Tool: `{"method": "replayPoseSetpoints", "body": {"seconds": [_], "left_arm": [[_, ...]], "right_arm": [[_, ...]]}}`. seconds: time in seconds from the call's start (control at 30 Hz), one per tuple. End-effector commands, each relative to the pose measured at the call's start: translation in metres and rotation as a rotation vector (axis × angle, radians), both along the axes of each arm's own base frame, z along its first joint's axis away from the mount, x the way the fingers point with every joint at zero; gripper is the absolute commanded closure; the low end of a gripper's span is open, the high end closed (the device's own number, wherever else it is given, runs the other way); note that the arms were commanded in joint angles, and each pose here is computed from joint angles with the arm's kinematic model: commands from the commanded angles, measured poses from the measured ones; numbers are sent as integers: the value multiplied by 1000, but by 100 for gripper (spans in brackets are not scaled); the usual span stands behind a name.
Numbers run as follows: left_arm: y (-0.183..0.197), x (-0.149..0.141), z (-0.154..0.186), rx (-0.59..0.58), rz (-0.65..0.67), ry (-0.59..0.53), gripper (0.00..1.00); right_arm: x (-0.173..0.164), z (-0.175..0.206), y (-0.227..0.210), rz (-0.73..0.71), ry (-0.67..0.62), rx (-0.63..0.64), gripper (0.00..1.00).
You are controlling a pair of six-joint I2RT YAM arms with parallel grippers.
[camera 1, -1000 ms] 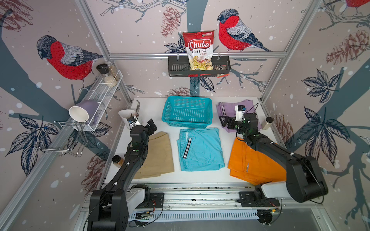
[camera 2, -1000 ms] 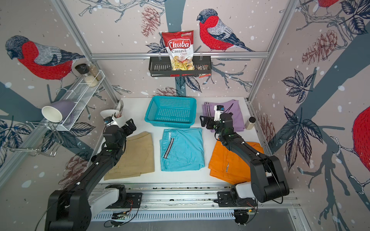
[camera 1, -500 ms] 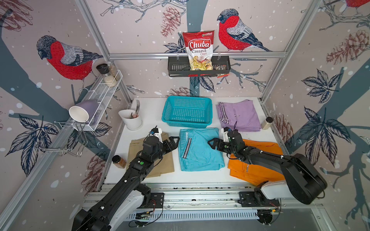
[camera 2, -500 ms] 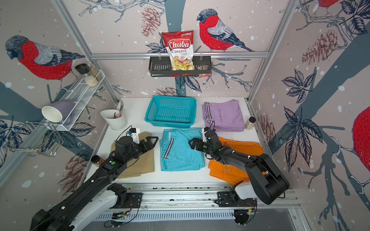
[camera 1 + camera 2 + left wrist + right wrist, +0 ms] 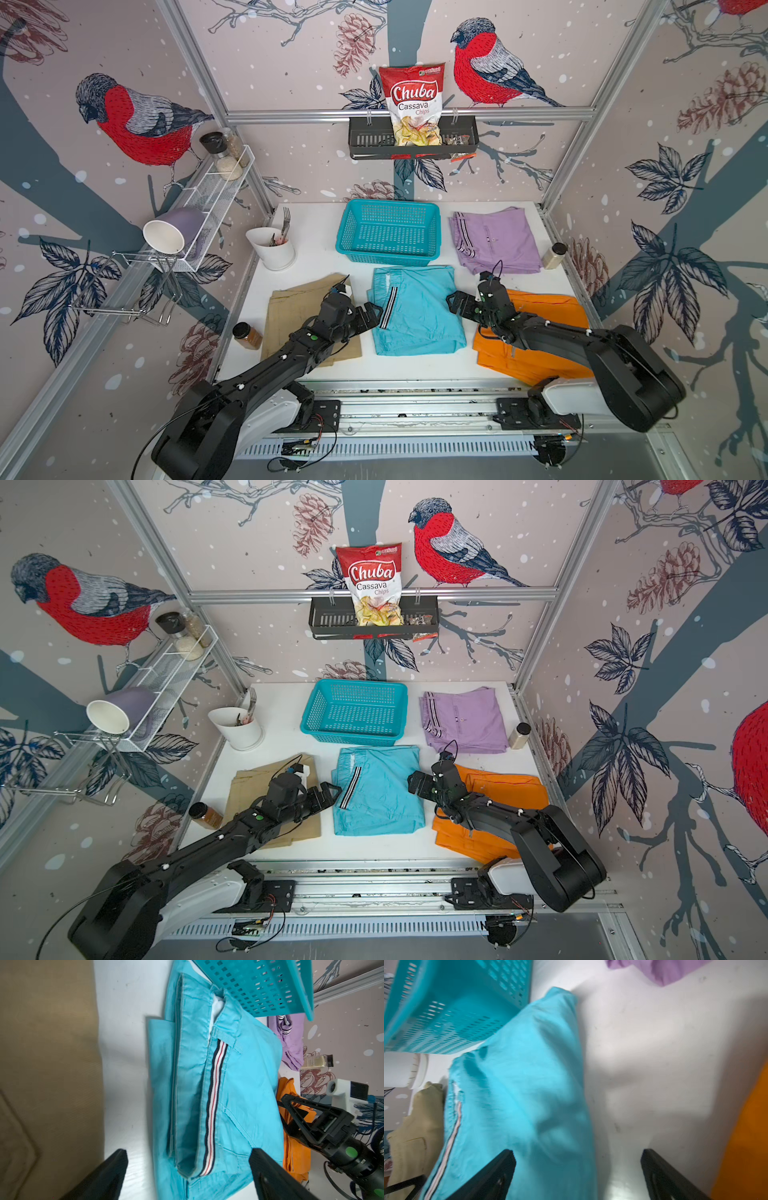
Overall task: Put the folded long pants in the basket
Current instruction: Pick up the long pant at the center of the board, then place the long pant in the basket.
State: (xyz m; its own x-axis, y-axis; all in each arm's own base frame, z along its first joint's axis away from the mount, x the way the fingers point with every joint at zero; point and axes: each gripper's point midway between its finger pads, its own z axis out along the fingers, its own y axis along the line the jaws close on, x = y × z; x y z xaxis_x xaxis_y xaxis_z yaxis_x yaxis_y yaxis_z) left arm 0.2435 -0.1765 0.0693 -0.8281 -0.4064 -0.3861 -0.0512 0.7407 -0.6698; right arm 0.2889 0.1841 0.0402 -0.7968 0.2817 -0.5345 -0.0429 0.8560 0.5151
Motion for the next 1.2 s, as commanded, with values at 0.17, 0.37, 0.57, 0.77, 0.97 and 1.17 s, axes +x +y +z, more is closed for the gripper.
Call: {"method": "replayPoseSetpoints", "body": {"seconds": [0.17,0.37,0.57,0.77,0.97,1.17], "left_arm": [[-14,7,1,-37,-36,-26,4],[-6,13,-21,30,11,27,4],[-13,17,-44,48,-17,82,4],[-27,18,-64,17,-58,136,9],[-30,17,-69,45,-67,130,60],[-29,16,-71,76,-70,139,100]], "right_arm": [[-3,-15,31,123,52,97,49],[-6,-15,36,145,56,120,100],[-10,-13,31,133,39,107,100],[-11,-10,35,146,29,85,100],[-10,-10,43,168,20,72,100],[-12,1,47,169,-13,60,100]]}}
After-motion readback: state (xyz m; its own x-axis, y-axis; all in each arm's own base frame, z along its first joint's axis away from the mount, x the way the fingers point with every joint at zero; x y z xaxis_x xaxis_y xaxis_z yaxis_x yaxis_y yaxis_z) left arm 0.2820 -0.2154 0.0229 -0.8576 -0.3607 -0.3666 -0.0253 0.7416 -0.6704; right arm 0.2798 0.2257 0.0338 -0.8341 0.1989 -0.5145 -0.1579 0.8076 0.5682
